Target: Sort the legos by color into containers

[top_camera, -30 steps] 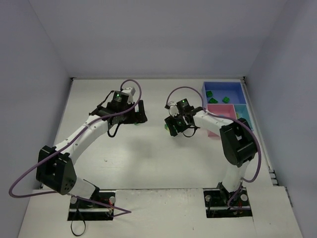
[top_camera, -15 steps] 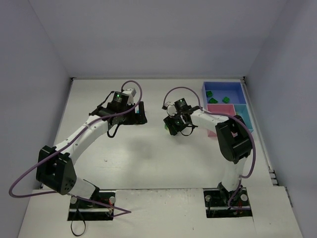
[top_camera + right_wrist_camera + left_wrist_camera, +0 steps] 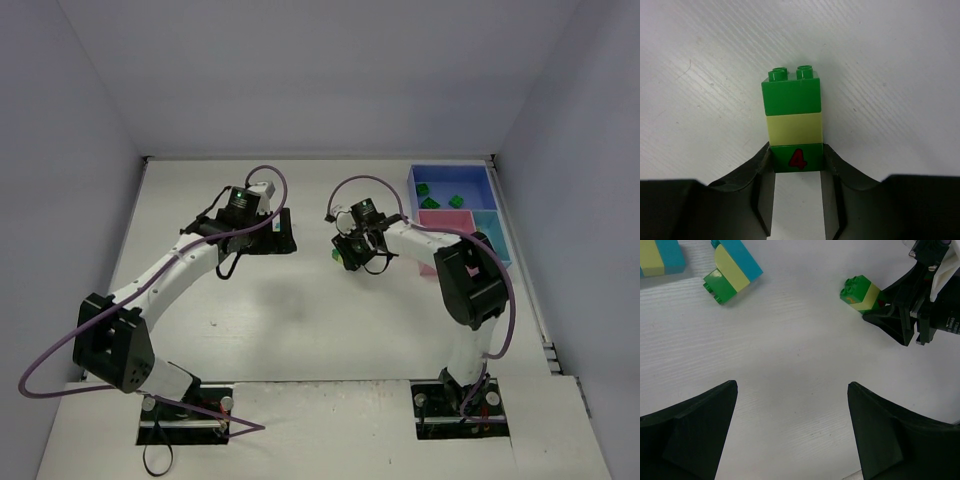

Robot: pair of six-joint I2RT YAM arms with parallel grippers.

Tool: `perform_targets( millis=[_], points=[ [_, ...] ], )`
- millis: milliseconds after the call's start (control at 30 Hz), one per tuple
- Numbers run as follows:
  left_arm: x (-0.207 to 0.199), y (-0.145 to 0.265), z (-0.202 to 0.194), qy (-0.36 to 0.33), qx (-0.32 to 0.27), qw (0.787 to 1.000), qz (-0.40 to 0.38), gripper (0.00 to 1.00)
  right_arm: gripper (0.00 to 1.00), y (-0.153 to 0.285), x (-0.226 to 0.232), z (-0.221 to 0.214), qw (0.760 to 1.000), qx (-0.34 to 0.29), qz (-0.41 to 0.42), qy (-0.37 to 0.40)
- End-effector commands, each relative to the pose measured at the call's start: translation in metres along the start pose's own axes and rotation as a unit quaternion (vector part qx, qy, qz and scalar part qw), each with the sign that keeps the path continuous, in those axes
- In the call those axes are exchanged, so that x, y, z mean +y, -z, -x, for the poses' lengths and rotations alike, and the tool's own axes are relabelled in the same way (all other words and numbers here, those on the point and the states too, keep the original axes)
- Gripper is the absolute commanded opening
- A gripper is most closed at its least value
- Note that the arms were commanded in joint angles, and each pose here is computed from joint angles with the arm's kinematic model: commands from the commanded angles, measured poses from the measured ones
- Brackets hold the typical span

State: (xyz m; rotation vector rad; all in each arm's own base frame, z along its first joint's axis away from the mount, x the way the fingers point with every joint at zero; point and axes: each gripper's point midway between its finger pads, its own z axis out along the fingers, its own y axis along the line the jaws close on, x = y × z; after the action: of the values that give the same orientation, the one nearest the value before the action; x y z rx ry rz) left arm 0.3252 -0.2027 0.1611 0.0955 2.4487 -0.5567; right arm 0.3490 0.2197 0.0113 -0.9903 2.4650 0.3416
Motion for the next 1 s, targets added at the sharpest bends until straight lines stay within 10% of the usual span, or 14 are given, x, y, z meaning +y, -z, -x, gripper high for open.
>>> perform_targets(
  millis=[0,133,967],
  points=[
    [-0.009,0.014,0.014,-0.012,-0.028,0.999,-0.020,0.84,0.17,0.002,0.005,0.011,1.000,-0.015,0.007,0.017],
    [-0.013,0.019,0.019,-0.011,-0.034,0.999,-0.028,0.84,0.00,0.018,0.009,0.022,0.999,-0.040,0.003,0.031],
    [-0.092,0.060,0.101,0.093,-0.194,0.954,-0.210,0.84,0.00,0.160,0.078,0.154,0.943,-0.310,0.083,0.090]
  ],
)
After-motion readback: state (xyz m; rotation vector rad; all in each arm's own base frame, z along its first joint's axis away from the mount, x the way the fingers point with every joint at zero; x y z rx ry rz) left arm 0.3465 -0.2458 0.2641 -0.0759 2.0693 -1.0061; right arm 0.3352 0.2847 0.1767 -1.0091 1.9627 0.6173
